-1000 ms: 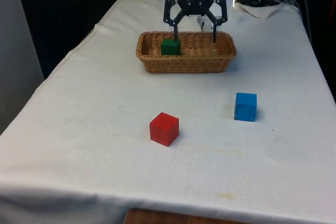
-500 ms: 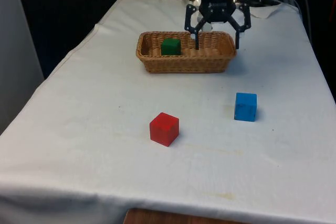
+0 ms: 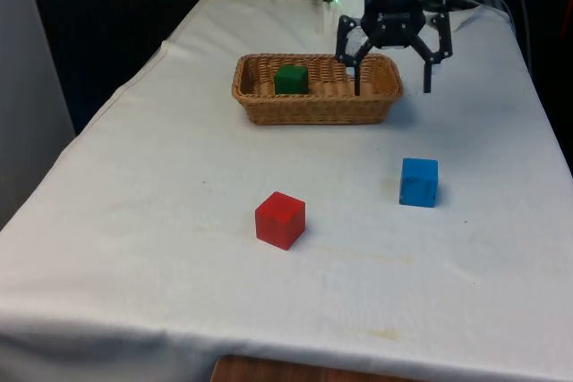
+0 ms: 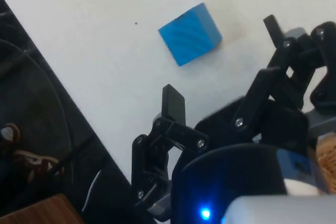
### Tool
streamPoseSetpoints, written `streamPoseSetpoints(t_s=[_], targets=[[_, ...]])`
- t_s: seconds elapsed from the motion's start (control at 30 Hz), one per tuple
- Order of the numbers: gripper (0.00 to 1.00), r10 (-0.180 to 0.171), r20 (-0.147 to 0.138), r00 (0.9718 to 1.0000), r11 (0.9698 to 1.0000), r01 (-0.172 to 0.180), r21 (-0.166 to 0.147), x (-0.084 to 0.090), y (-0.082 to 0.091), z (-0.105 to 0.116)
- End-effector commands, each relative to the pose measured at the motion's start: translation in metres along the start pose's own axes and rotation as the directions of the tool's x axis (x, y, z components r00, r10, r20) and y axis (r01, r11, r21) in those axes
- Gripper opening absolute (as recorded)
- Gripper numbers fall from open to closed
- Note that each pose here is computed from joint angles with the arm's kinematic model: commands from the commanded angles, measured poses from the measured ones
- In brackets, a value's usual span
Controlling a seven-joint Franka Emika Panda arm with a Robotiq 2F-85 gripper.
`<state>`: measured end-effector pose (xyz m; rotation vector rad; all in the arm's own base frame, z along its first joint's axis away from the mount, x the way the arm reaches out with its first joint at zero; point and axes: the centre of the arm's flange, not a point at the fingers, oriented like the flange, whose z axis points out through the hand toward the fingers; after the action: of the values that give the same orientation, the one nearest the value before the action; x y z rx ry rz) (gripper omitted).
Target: Pick up exactly two blocks and place them into the basket.
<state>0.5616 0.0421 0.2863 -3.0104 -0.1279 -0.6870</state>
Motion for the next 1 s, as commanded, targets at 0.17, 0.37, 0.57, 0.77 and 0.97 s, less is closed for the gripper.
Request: streamPoseSetpoints(t_s=[0.17, 0.37, 0.57, 0.77, 0.97], targets=[[1.00, 0.002, 0.019, 0.9998, 0.9999, -0.002, 0.014, 0.009, -0.019, 0.011], [1.00, 0.006, 0.037, 0.9993, 0.9994, -0.007, 0.035, 0.016, -0.037, 0.022], [1.00, 0.014, 0.071, 0.9973, 0.9985, -0.018, 0.051, 0.024, -0.050, 0.036], [1.00, 0.015, 0.110, 0.9938, 0.9982, -0.021, 0.056, 0.030, -0.056, 0.050], [1.00, 0.020, 0.152, 0.9881, 0.9977, -0.029, 0.061, 0.034, -0.060, 0.063]])
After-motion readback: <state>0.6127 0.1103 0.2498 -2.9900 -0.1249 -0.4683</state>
